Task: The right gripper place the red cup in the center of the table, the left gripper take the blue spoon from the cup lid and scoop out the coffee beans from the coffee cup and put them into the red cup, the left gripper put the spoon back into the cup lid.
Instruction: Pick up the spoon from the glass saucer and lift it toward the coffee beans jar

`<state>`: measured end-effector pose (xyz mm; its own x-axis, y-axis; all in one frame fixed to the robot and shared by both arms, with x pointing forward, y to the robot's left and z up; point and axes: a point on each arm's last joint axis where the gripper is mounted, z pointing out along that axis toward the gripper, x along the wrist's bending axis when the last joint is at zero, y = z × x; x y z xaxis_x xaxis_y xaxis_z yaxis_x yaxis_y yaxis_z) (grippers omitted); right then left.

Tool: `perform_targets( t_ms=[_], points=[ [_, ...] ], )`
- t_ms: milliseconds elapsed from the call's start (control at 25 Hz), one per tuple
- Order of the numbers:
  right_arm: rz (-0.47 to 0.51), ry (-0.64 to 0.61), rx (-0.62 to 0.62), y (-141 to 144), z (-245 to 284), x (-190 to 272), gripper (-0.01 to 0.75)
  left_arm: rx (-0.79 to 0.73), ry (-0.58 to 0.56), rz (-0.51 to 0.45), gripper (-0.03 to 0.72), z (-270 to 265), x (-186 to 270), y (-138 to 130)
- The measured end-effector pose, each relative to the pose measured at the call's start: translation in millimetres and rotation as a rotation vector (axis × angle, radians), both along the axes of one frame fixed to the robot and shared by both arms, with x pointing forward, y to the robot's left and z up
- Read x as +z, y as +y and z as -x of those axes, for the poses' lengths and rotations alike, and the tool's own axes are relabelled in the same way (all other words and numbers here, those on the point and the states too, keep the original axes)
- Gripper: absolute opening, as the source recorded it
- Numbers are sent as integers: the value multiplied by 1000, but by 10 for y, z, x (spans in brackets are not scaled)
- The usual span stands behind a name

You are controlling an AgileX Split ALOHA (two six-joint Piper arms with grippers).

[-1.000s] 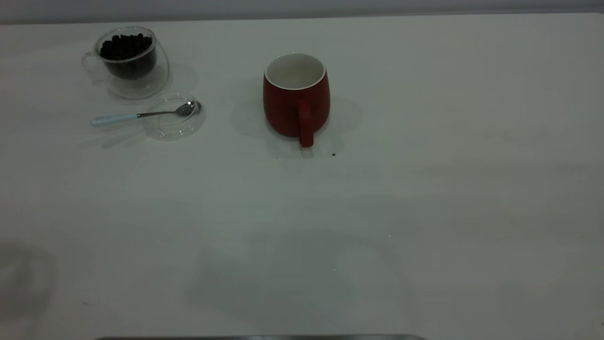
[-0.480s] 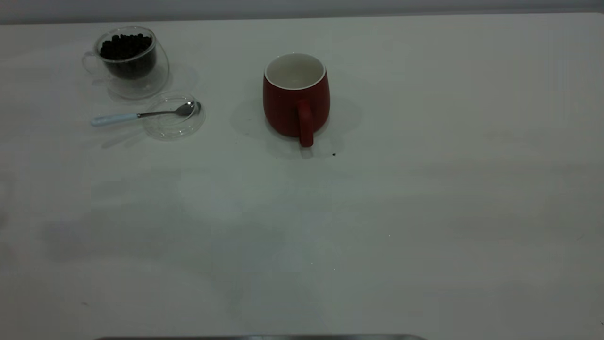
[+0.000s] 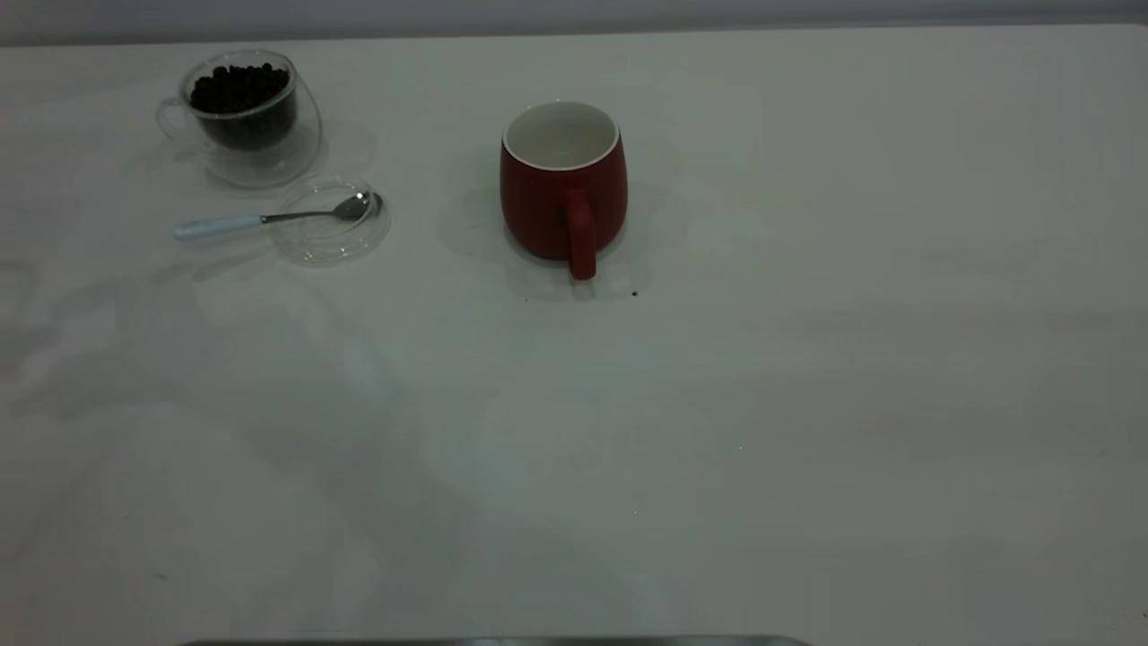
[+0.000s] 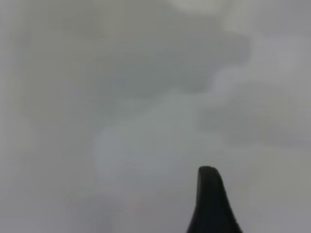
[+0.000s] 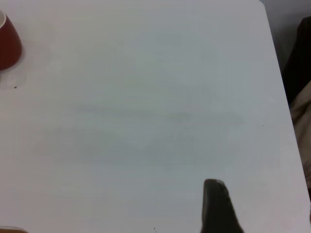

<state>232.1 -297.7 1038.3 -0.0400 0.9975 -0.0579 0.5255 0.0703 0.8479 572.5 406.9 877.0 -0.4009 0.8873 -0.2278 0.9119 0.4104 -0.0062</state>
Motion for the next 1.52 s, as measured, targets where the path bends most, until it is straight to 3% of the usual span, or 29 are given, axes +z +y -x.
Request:
perform_targets(
  t_ms=[280,400,560,840,1520],
  points=[
    [0,0,0,0,0,0,479,-229,-273,328,554,-348,-326,-233],
    [0,0,0,0,0,0,479,-282,-386,371,554,-413,-455,-278],
    [0,0,0,0,0,0,479,-243,-467,395,558,-487,-533,-292],
    [0,0,0,0,0,0,479,-215,-453,395,611,-485,-675,-288],
    [0,0,0,0,0,0,479,-202,-390,465,572,-405,-954,-347]
  ],
)
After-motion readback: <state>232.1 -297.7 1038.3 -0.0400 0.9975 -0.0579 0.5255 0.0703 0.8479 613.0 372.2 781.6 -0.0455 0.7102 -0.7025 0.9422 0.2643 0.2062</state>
